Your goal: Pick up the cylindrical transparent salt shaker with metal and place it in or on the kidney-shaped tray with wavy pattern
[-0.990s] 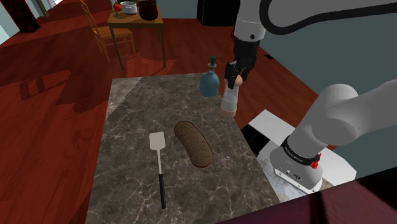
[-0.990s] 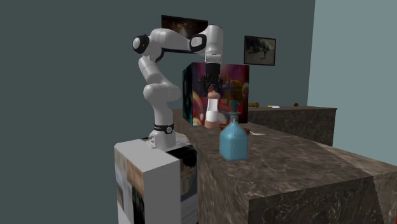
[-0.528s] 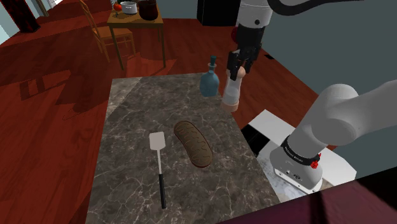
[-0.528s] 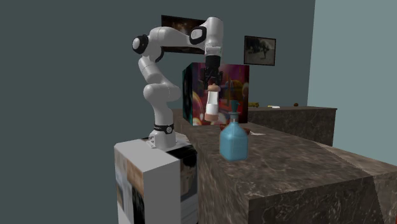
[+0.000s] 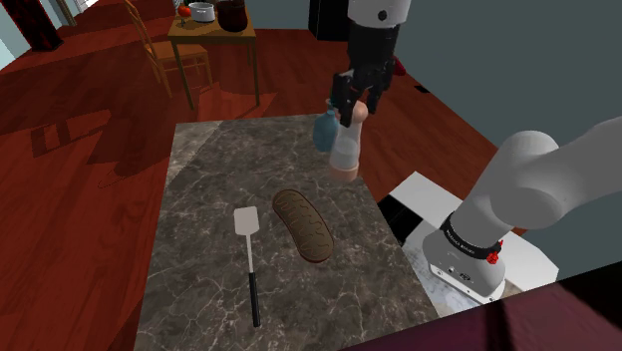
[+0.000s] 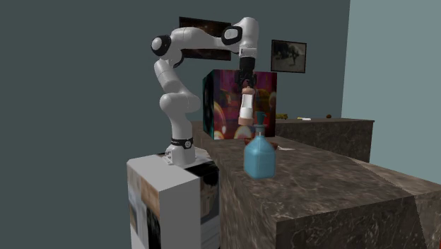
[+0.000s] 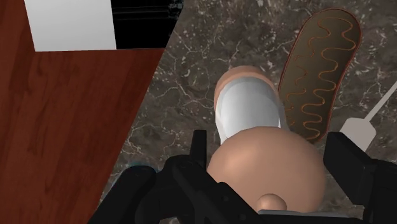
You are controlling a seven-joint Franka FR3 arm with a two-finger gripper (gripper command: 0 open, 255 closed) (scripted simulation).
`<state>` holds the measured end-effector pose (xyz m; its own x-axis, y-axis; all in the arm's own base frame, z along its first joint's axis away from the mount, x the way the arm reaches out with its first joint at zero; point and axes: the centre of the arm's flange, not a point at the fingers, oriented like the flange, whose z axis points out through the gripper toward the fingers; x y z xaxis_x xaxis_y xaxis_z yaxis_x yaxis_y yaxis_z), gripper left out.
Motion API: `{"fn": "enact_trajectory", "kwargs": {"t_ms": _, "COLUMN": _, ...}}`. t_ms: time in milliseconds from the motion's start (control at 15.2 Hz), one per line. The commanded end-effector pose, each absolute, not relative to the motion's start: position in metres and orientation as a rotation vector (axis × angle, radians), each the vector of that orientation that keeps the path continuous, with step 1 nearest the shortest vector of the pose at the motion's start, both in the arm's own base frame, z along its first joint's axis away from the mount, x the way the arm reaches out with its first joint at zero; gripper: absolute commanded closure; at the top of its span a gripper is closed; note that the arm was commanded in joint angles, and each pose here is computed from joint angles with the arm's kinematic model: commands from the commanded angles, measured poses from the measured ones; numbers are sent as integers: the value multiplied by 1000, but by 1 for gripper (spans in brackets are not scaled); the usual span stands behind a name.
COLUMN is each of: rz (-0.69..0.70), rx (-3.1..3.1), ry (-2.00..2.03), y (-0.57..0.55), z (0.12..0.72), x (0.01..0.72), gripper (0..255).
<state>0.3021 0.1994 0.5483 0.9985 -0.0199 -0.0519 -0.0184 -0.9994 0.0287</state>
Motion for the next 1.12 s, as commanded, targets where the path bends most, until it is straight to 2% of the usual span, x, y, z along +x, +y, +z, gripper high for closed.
{"fn": "enact_trajectory", "kwargs": {"t_ms": 0, "rz": -82, "rx": 3113, "ry": -31, "y": 225, "z": 557, "x": 301, "gripper": 255}}
{"fn": "enact_trajectory", "kwargs": {"t_ms": 528, "rz": -82, "rx": 3113, "ry": -31, "y": 315, "z": 589, "x": 294, "gripper": 255}}
{"fn": "enact_trajectory", "kwargs": {"t_ms": 1056, "rz": -82, "rx": 3113, "ry": -31, "y": 315, "z": 546, "x": 294, "gripper": 255}}
